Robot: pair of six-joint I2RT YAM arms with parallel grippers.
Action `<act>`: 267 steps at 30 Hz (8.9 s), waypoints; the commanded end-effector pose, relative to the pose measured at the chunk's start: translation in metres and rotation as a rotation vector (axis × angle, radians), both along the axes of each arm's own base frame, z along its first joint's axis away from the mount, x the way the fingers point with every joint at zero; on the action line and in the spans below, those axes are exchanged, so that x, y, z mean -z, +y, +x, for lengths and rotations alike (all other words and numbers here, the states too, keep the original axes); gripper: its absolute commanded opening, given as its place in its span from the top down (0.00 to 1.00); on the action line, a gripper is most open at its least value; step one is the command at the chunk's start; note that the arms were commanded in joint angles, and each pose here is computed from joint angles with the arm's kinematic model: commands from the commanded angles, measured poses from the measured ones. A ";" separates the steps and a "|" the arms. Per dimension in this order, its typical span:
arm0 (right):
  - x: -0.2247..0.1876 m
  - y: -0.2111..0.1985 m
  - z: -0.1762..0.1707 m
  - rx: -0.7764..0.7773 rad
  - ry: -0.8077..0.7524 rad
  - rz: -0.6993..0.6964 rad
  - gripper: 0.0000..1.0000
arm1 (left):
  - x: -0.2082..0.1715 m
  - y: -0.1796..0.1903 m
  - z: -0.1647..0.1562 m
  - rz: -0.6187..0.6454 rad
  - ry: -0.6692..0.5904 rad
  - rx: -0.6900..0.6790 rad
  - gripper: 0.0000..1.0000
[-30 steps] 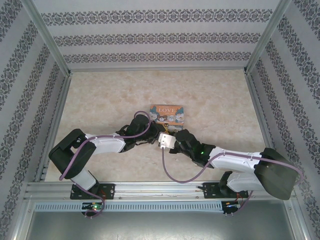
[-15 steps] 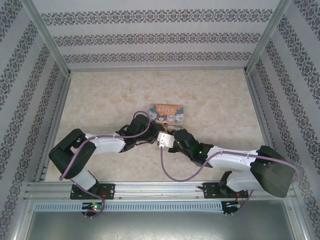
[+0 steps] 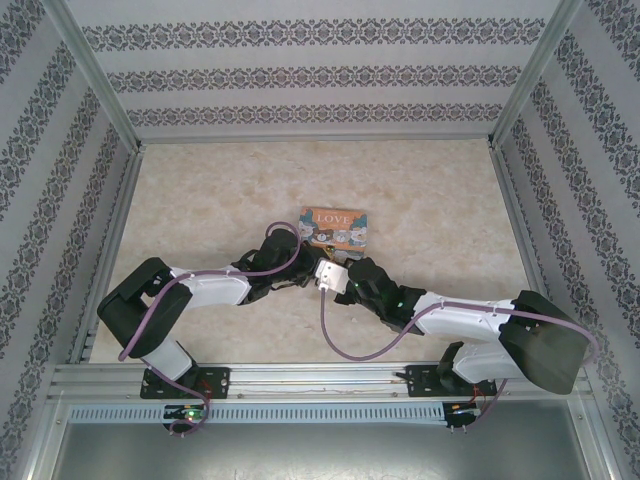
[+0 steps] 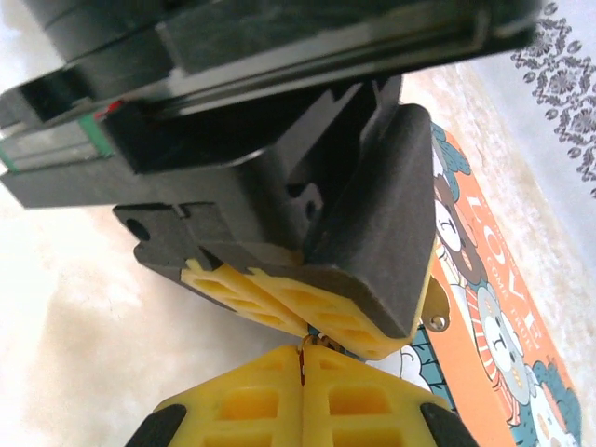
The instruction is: Unlock the padlock with the key
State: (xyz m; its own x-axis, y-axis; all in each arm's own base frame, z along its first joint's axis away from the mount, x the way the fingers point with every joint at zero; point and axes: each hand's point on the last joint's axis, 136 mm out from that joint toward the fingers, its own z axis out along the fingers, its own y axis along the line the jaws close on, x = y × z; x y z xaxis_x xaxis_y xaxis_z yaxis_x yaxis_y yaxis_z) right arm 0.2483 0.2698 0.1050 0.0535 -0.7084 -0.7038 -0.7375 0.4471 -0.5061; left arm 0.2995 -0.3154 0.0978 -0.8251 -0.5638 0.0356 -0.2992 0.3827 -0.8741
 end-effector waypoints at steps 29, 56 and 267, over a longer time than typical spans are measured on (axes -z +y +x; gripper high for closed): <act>0.013 -0.005 0.016 0.257 0.187 0.425 1.00 | -0.017 -0.005 -0.005 -0.004 -0.028 0.043 0.66; 0.045 -0.056 -0.010 0.537 0.898 0.881 1.00 | -0.081 0.077 0.000 0.428 -0.353 -0.030 0.49; 0.046 -0.049 0.081 0.566 1.099 1.300 1.00 | 0.030 0.025 -0.002 0.346 -0.066 0.388 0.82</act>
State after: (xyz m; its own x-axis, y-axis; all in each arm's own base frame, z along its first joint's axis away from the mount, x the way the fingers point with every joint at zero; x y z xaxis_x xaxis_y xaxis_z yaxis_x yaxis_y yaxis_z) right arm 0.3205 0.2198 0.0478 -0.8363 0.4628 -0.2941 -0.0684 0.4441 0.8934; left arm 0.3268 -0.2973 0.0988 -0.9430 -0.2068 -0.2608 0.0540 0.6782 -0.7329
